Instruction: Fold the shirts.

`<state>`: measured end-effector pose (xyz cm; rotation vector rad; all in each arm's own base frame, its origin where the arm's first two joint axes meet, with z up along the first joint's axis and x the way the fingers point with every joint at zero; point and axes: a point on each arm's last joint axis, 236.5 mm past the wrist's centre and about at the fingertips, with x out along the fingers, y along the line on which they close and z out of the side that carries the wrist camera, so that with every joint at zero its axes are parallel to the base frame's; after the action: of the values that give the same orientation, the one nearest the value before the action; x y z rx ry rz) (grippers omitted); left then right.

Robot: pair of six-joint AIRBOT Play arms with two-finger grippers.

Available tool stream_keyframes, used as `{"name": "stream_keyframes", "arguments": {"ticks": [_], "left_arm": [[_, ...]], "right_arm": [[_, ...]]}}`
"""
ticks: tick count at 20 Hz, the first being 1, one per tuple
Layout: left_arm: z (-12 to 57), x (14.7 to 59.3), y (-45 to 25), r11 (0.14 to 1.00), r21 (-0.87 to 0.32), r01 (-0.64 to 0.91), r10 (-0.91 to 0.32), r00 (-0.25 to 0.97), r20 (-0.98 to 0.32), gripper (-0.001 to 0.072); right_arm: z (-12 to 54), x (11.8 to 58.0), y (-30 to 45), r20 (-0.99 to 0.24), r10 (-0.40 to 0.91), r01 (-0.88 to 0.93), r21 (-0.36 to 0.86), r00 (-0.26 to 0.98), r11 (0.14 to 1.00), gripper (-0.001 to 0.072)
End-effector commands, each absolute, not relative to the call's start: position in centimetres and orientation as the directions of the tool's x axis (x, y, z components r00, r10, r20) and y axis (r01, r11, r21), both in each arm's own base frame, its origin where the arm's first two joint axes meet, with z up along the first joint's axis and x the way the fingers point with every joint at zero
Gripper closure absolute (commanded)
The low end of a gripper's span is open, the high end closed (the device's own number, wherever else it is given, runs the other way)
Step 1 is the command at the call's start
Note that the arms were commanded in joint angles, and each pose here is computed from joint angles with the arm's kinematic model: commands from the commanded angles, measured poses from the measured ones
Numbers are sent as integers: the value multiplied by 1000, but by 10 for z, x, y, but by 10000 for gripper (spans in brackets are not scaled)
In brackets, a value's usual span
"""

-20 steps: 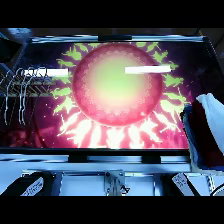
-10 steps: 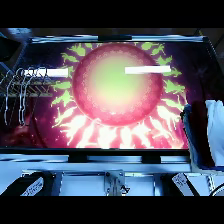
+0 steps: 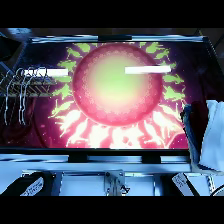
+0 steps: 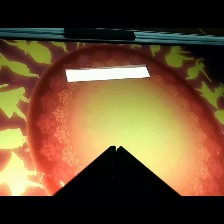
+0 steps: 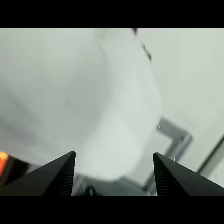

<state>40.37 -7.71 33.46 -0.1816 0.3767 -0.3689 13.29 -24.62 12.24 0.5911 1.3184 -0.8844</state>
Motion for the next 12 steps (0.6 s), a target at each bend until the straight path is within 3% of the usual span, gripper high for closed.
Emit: {"name": "stream_keyframes", "arguments": {"ticks": [1, 3, 5, 7, 10, 12], "left_arm": [[326, 410, -76, 918, -245, 312, -383, 858, -342, 679], [318, 417, -76, 918, -252, 307, -383, 851, -358, 679], [312, 421, -75, 918, -255, 303, -382, 846, -371, 679], [312, 421, -75, 919, -254, 302, -381, 846, -372, 679], [312, 413, -78, 916, -250, 313, -391, 833, -391, 679], [306, 404, -82, 911, -255, 324, -407, 810, -423, 679]], "right_arm": [[228, 250, -279, -738, -464, 732, 61, 491, 678, 121], [236, 307, -255, -697, -400, 623, 86, 595, 777, 121], [193, 355, -216, -778, -258, 505, 88, 573, 859, 119], [141, 390, -184, -856, -158, 433, 84, 493, 897, 45], [73, 402, -169, -942, -107, 426, 42, 319, 904, 45], [49, 389, -182, -968, -148, 426, -48, 205, 903, 44]]}}
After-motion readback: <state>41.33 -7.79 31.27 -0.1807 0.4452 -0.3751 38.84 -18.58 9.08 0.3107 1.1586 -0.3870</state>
